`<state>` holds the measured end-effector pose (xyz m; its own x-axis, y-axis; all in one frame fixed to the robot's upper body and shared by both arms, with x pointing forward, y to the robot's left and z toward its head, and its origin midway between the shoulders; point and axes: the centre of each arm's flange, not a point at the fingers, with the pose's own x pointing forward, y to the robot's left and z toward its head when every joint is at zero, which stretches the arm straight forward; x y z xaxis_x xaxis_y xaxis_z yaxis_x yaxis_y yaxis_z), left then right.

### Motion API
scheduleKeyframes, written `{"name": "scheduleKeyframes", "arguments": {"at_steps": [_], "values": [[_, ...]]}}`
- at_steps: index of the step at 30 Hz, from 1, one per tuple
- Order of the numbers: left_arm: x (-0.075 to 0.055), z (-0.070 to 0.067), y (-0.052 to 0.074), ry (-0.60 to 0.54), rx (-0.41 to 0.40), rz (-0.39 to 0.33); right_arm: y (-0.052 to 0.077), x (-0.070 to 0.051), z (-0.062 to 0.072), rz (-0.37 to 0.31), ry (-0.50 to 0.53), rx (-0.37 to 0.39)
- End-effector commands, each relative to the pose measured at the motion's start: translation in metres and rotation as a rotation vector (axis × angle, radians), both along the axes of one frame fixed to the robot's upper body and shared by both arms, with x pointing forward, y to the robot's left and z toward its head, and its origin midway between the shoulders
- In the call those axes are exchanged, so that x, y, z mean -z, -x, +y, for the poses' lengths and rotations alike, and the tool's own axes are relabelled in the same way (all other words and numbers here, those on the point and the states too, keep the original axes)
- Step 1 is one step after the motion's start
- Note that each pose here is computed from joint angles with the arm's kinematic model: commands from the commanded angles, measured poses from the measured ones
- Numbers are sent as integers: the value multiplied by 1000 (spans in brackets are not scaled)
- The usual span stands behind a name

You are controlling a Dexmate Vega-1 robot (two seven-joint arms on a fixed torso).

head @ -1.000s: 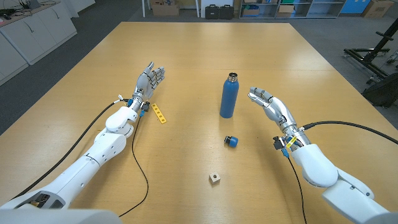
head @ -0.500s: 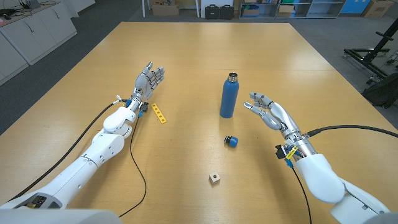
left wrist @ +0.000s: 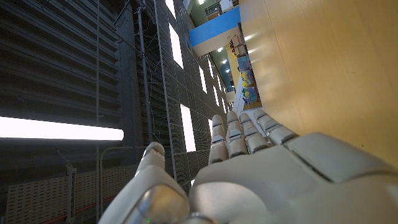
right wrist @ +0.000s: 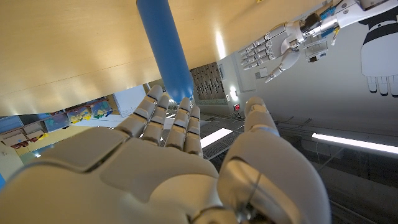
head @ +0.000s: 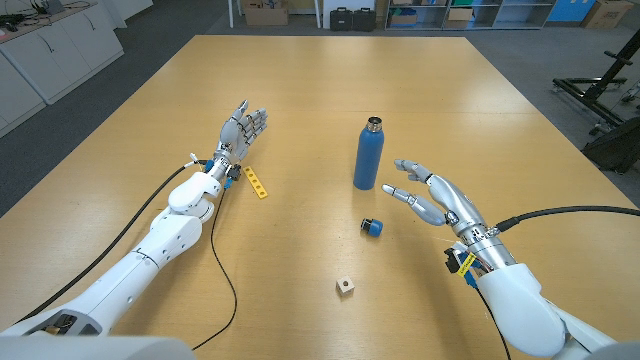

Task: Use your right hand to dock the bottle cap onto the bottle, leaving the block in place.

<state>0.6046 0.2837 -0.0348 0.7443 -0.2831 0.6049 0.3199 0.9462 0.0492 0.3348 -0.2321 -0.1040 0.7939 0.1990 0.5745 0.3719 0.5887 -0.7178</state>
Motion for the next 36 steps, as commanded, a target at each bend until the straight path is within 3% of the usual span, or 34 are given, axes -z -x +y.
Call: {"name": "scheduleKeyframes", "arguments": {"at_steps": [1,22,36], "values": [[-1,-10,-1,-7,13,-2,22,7,15,-10,97,79],[-5,-19,9,-32,30,-13,42,9,39,42,313,232],[-6,-25,16,-49,45,-22,42,20,45,84,347,320]]}}
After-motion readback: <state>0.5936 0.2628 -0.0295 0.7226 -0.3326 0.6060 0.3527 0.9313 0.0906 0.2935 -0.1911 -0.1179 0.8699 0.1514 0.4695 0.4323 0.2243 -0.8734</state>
